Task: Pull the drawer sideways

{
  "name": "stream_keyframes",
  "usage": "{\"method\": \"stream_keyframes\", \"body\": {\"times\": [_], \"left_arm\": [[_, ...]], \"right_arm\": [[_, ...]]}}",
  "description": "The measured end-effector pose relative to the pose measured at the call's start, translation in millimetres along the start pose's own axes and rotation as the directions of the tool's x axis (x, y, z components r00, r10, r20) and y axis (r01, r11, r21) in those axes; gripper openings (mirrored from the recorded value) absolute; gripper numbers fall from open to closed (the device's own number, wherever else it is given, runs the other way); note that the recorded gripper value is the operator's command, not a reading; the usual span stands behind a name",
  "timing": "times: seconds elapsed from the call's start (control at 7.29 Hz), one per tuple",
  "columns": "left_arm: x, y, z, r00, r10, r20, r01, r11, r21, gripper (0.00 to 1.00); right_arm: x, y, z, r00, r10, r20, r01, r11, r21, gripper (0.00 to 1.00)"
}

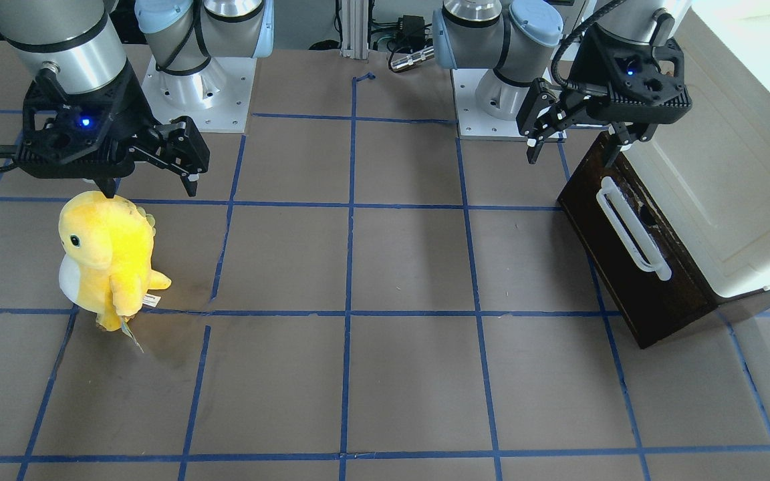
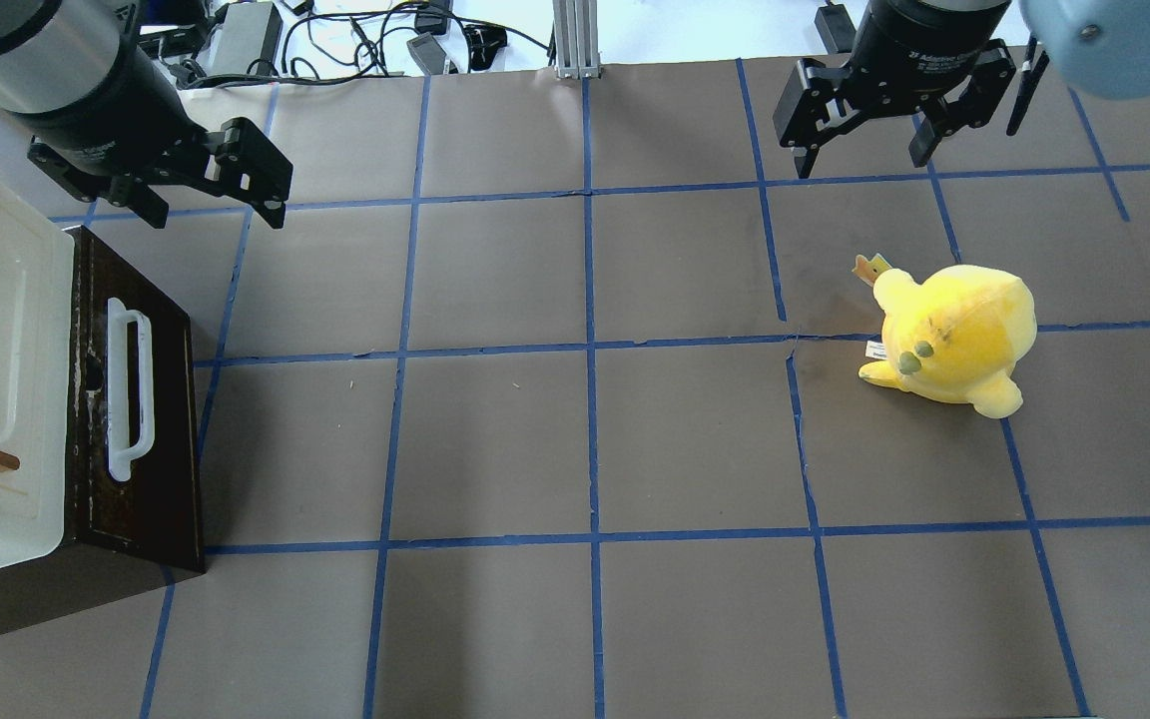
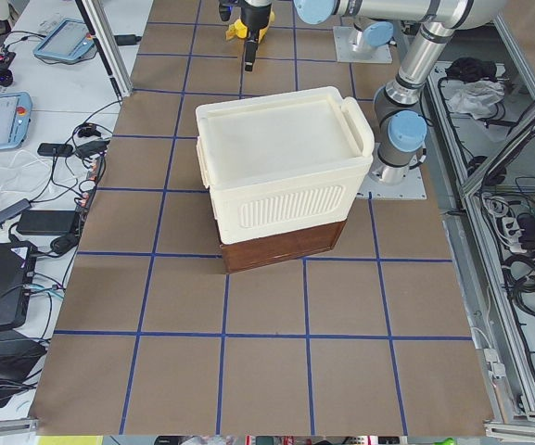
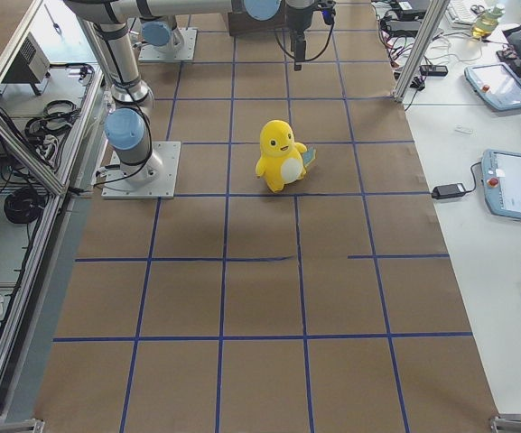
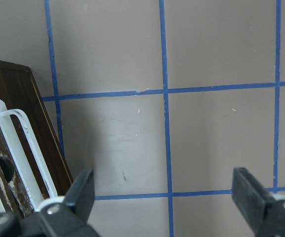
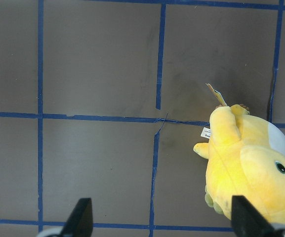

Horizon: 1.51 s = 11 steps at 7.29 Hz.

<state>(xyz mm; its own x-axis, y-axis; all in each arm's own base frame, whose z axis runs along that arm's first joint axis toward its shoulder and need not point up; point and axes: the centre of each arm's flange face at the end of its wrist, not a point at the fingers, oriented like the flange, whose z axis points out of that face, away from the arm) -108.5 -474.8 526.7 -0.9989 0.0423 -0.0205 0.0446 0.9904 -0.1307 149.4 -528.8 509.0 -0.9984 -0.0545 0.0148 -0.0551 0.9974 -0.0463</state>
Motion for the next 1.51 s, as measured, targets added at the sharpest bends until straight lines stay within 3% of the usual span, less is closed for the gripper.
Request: {"method": "stream_keyframes", "body": {"times": [0.69,1.23,1.37,1.51], "left_arm": [[-2.1,-5.3,9.9,0.999,-0.045,0.016,0.045,0.999,-0.022,1.0],[30.3,-6.4,69.3,0.972,-0.144,0.185,0.168,0.978,-0.124,1.0],[40.0,-10.7,94.1,0.955,-0.158,0.252,0.199,0.969,-0.144,1.0],[38.7,-16.6,121.5,0.917,-0.179,0.356,0.247,0.957,-0.155,1.0]], "right_arm": [[0.0,0.0,0.0,1.0,0.0,0.0,0.0,1.0,0.0,1.0],[0.0,0.0,0.0,1.0,0.0,0.0,0.0,1.0,0.0,1.0],[0.0,0.0,0.1,1.0,0.0,0.0,0.0,1.0,0.0,1.0],[0.0,0.0,0.0,1.0,0.0,0.0,0.0,1.0,0.0,1.0]]}}
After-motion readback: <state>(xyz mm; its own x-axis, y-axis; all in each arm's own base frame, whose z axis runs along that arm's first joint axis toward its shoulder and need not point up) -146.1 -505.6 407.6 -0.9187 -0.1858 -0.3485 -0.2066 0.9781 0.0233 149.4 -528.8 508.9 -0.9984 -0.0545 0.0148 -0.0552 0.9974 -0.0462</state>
